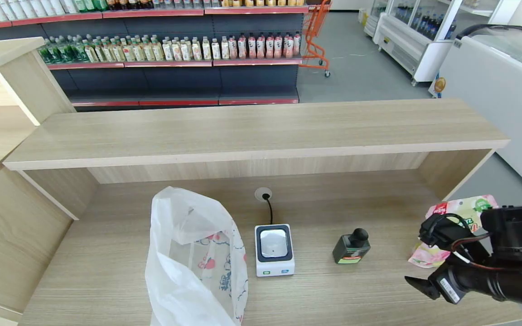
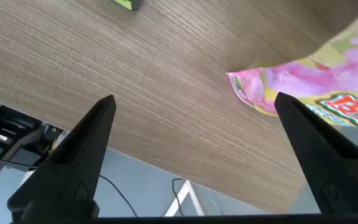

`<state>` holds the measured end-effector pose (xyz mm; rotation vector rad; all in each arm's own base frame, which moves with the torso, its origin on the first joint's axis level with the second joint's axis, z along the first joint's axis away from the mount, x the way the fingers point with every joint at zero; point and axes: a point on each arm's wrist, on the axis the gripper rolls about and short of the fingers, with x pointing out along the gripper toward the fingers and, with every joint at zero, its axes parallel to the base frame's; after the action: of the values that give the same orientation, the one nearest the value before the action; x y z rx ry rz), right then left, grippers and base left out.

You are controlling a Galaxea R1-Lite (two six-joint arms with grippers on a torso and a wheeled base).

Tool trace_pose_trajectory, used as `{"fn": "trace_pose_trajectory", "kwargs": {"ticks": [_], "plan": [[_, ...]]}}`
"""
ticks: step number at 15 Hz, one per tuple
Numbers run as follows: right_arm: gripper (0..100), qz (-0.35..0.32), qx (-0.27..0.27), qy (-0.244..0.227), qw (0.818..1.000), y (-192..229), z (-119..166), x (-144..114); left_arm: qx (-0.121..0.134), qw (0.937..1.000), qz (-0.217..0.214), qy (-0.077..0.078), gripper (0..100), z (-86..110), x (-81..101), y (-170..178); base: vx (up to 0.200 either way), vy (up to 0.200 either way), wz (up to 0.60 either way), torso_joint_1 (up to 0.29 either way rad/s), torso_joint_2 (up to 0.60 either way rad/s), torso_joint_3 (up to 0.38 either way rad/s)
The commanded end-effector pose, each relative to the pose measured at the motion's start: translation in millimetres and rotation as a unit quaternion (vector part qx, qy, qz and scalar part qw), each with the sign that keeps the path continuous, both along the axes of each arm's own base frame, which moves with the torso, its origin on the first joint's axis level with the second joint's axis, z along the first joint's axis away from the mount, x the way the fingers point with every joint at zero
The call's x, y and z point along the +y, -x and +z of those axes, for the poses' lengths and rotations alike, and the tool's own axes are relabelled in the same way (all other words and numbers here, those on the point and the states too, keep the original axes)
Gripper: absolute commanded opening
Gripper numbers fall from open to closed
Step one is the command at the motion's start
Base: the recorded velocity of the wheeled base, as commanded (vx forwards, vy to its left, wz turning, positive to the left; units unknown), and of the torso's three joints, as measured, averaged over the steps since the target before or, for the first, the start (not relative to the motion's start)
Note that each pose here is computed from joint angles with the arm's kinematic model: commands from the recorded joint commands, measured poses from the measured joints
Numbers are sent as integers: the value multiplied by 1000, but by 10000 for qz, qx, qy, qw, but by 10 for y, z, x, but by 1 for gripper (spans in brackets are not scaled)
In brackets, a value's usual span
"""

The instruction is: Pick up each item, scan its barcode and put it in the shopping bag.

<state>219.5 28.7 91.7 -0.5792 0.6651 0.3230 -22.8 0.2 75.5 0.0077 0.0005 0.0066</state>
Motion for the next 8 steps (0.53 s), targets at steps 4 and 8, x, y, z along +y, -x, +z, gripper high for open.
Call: {"fn": "trace_pose_trajectory", "kwargs": {"ticks": [4,8], "plan": [[100,607,51,-139,9980,-434,-416,294,-2,10000,-2,0,100,0,0,0,0,0,0,0,0,0],[100,1057,-148,-369,9936,-620,-460,507,-2,10000,-2,0,100,0,0,0,0,0,0,0,0,0]]}}
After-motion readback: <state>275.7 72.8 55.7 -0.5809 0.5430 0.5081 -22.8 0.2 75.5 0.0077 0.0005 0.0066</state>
